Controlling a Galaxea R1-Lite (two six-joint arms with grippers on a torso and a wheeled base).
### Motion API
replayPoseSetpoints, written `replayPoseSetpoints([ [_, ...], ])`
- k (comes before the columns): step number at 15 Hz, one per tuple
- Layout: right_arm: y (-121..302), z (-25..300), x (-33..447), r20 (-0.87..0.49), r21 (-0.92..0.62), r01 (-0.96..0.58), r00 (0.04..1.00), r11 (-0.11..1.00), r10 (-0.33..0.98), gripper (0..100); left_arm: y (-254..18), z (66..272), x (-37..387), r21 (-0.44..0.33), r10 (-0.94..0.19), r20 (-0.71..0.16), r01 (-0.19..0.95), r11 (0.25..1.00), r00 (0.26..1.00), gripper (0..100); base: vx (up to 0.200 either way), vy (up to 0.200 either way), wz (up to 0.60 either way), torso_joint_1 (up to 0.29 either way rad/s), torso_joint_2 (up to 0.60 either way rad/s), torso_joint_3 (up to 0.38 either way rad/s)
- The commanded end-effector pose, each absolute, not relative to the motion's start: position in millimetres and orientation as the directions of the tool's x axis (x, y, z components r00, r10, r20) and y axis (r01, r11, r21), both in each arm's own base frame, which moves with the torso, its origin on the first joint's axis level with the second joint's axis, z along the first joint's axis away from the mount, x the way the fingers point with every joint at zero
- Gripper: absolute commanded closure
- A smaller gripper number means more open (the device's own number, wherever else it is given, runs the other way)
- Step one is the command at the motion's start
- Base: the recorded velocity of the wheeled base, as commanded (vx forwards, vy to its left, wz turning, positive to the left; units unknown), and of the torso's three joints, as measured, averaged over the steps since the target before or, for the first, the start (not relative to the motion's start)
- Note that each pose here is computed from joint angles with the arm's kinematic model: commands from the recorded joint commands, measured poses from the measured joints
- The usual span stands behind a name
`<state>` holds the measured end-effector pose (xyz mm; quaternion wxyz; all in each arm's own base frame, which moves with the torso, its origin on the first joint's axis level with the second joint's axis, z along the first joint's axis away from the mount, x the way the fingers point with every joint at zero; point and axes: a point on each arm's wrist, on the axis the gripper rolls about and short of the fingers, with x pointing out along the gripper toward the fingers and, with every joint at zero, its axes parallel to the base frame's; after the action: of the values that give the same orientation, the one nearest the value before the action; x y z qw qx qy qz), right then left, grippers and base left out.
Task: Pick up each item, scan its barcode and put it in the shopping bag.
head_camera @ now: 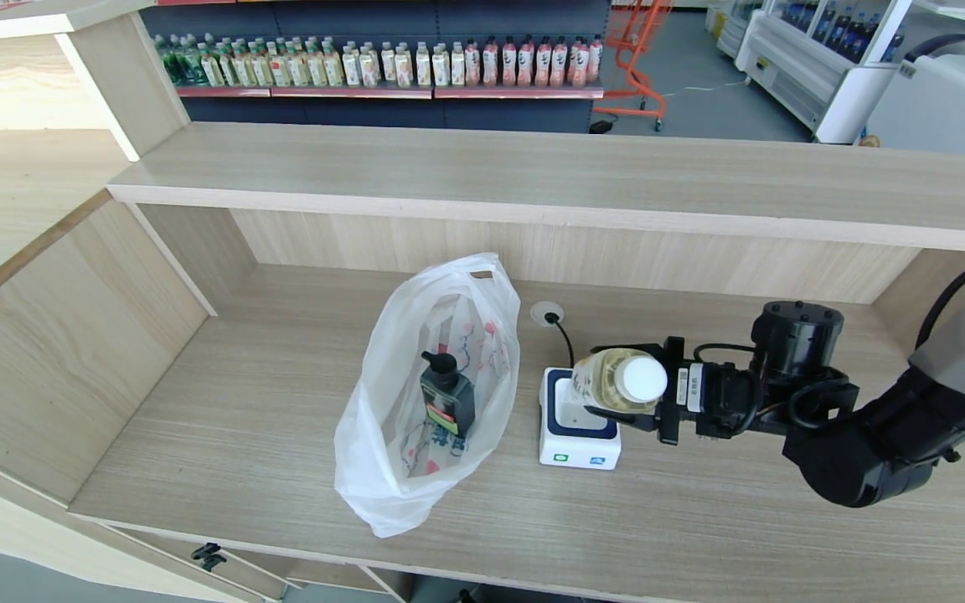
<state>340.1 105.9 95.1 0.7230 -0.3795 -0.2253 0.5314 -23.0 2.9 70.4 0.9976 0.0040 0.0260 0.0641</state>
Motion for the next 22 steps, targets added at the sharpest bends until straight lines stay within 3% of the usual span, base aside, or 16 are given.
replayPoseSetpoints([
  [1,107,89,342,-0.088,-0.779,-0.610,0.333,0.144,0.939,100,3,70,-23,0.011,0.129,-0.052,-0.128,0.992,0.990,0,0.000,0.000,0.00,0.000,0.00,0.000],
  [11,108,96,350,-0.067,-0.796,-0.585,0.339,0.154,0.938,100,3,70,-23,0.011,0.129,-0.052,-0.128,0.992,0.990,0,0.000,0.000,0.00,0.000,0.00,0.000],
  [14,102,140,336,0.003,-0.755,-0.615,0.347,0.229,0.938,100,3,70,-23,0.011,0.129,-0.052,-0.128,0.992,0.990,0,0.000,0.000,0.00,0.000,0.00,0.000],
  [16,92,178,318,0.061,-0.635,-0.695,0.392,0.339,0.918,100,3,70,-23,0.011,0.129,-0.052,-0.128,0.992,0.990,0,0.000,0.000,0.00,0.000,0.00,0.000],
  [17,90,187,310,0.075,-0.533,-0.731,0.460,0.426,0.885,100,3,70,-23,0.011,0.129,-0.052,-0.128,0.992,0.990,0,0.000,0.000,0.00,0.000,0.00,0.000],
  [20,119,189,307,0.095,-0.171,-0.740,0.645,0.651,0.758,100,3,70,-23,0.011,0.129,-0.050,-0.128,0.992,0.990,0,0.000,0.000,0.00,0.000,0.00,0.000],
  [22,141,179,312,0.035,-0.046,-0.731,0.680,0.681,0.732,100,3,70,-23,0.011,0.129,-0.050,-0.128,0.992,0.990,0,0.000,0.000,0.00,0.000,0.00,0.000],
])
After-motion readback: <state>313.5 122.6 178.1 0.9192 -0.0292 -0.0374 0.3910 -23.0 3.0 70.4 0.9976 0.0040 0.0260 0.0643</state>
